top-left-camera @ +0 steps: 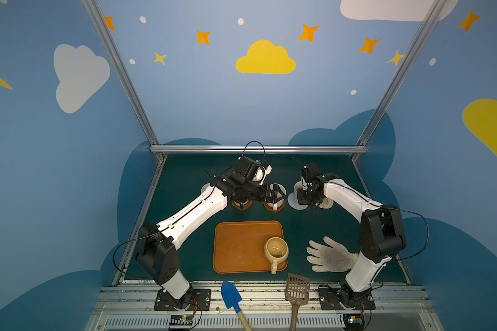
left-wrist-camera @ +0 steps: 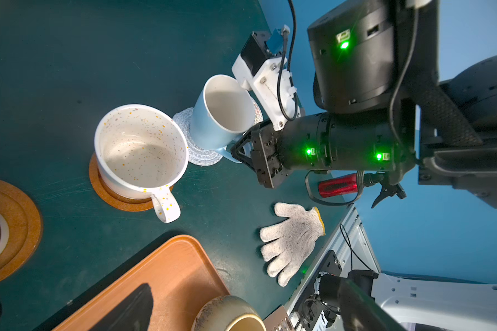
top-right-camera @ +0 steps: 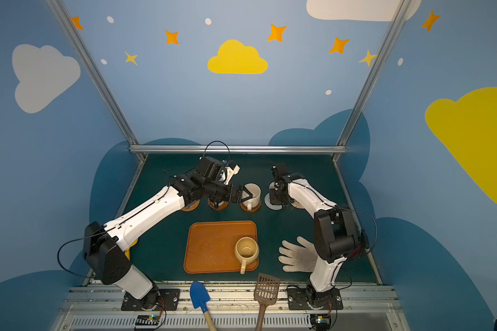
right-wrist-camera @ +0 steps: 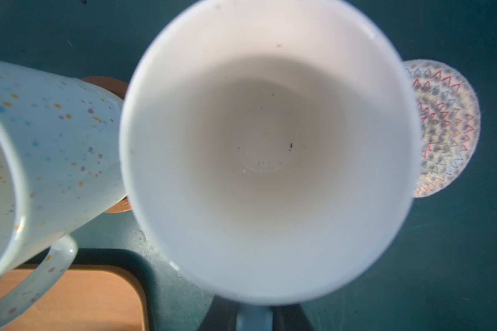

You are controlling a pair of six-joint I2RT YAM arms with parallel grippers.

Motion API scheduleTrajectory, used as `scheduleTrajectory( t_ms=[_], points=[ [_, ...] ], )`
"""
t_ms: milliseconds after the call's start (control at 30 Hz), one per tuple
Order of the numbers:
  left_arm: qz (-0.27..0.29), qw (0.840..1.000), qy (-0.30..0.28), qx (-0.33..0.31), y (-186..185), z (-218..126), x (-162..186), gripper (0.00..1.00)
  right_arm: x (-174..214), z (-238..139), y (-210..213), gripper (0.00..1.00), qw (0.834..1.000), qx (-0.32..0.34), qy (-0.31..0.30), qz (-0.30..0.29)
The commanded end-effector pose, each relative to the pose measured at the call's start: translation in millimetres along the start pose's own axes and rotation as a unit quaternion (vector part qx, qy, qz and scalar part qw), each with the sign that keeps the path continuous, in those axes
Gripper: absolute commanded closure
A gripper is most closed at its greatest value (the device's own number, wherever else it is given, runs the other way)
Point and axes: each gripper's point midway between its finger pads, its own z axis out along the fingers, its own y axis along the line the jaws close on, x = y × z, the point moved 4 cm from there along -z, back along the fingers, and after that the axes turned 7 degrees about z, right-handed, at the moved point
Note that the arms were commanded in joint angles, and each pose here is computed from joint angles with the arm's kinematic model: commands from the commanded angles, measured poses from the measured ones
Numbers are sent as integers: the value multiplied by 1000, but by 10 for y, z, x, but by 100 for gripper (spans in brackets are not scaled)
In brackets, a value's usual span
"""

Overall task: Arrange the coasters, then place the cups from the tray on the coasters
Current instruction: 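Lower light blue mug onto the knitted coaster and open right gripper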

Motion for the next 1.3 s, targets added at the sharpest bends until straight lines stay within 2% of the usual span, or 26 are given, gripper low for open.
scheduleTrajectory(
  t_ms=[0, 167, 400, 567, 800, 933, 1033, 1267],
  points=[
    [4, 1000, 5, -7, 18, -9, 30, 1, -12, -4, 85, 100, 1000, -24, -12, 2],
    [4, 1000, 6, -10, 40, -4, 39, 1, 31, 62, 24, 99, 1000, -4, -3, 1],
    [4, 1000, 5, -12, 53, -7, 42, 1, -2, -77, 42, 43, 1000, -12, -14, 9],
    [5, 1000, 9, -27, 97, -37, 66, 1, 11, -234, 32, 22, 1000, -18, -18, 18],
    [9, 999, 26, -46, 160, -192, 210, 1, 315, -665, 29, 19, 999, -38, -31, 20],
    [8, 997, 44, -57, 213, -249, 372, 1, 703, -976, 109, 17, 998, -46, -35, -15],
    [1, 997, 46, -65, 246, -281, 455, 1, 1044, -1132, 129, 14, 998, -56, -23, -18],
    [-19, 996, 47, -75, 318, -303, 618, 1, 1704, -1312, 284, 13, 994, -99, -14, -42]
  ],
)
